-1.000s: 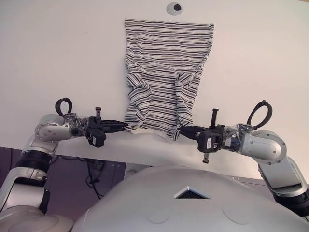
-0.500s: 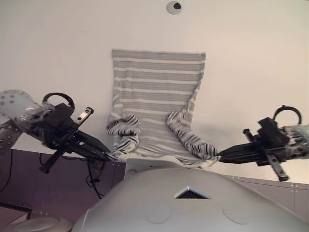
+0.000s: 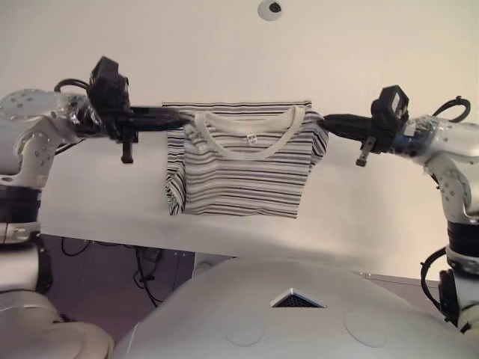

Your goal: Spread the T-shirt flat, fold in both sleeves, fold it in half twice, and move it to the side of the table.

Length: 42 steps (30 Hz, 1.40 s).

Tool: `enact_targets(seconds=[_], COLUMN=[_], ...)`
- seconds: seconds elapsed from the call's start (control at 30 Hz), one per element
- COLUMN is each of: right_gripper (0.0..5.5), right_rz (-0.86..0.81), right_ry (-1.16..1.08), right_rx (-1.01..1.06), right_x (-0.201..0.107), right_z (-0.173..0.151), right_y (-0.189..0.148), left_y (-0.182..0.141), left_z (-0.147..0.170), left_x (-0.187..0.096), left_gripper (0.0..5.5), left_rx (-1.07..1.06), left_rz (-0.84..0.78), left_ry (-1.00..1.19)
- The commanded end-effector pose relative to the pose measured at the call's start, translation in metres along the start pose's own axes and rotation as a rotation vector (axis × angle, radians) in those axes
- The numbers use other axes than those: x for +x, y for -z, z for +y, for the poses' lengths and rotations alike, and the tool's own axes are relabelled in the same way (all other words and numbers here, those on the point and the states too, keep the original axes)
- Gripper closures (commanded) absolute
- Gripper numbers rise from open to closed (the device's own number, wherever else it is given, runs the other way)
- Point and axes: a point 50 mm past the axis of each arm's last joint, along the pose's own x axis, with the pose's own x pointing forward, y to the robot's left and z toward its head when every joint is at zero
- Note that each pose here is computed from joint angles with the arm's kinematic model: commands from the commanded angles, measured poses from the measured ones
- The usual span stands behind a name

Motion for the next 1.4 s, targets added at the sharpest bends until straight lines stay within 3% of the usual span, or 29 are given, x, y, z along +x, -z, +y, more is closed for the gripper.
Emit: enact_targets(seconds=[0.03,0.27,0.43,0.47,0.6,0.7,0.8,0.93,1.0,1.07,1.17,1.23,1.33,1.4], right_gripper=[5.48,5.48,5.48,5.25,4.51,4.28,4.28,4.28,4.28,4.28,4.28,4.28,4.28,4.28], right_rz=[-0.029,-0.001,-0.002,-0.017,-0.035,-0.058,-0.142,0.032,0.121,0.172,0.242,0.281,0.424,0.404], right_ry=[0.022,0.06,0.119,0.147,0.196,0.184,0.043,-0.112,-0.147,-0.166,-0.245,-0.301,-0.418,-0.49], right_rx=[-0.024,-0.014,0.05,0.056,0.042,-0.07,-0.115,-0.361,-0.477,-0.56,-0.644,-0.638,-0.611,-0.501], right_x=[0.021,0.044,0.049,0.05,0.05,0.043,0.039,0.048,0.051,0.055,0.064,0.068,0.062,0.059], right_z=[-0.005,-0.006,-0.007,-0.011,-0.017,-0.019,-0.008,0.003,0.001,-0.001,0.003,0.009,0.021,0.036], right_y=[-0.003,0.01,0.019,0.018,0.018,0.008,-0.01,0.002,0.01,0.014,0.021,0.028,0.047,0.045], left_y=[0.008,0.03,0.041,0.04,0.045,0.032,0.0,-0.009,-0.011,0.006,0.049,0.061,0.041,0.008], left_z=[0.016,0.037,0.045,0.048,0.061,0.066,0.053,0.003,-0.011,-0.015,0.007,0.026,0.052,0.066], left_x=[-0.003,-0.009,0.008,0.012,0.01,0.001,0.004,0.03,0.04,0.045,0.046,0.045,0.074,0.102], left_gripper=[5.49,5.49,5.49,5.5,4.7,4.44,4.44,4.44,4.44,4.44,4.44,4.44,4.44,4.44], left_rx=[0.029,0.05,0.074,0.077,0.083,0.243,0.258,0.29,0.322,0.414,0.682,0.867,1.215,1.493], left_rz=[0.027,0.122,0.118,0.1,0.123,0.16,-0.016,0.026,0.11,0.328,0.783,0.986,1.013,0.973], left_ry=[-0.099,-0.207,-0.254,-0.28,-0.403,-0.489,-0.336,0.097,0.234,0.335,0.387,0.403,0.307,0.211])
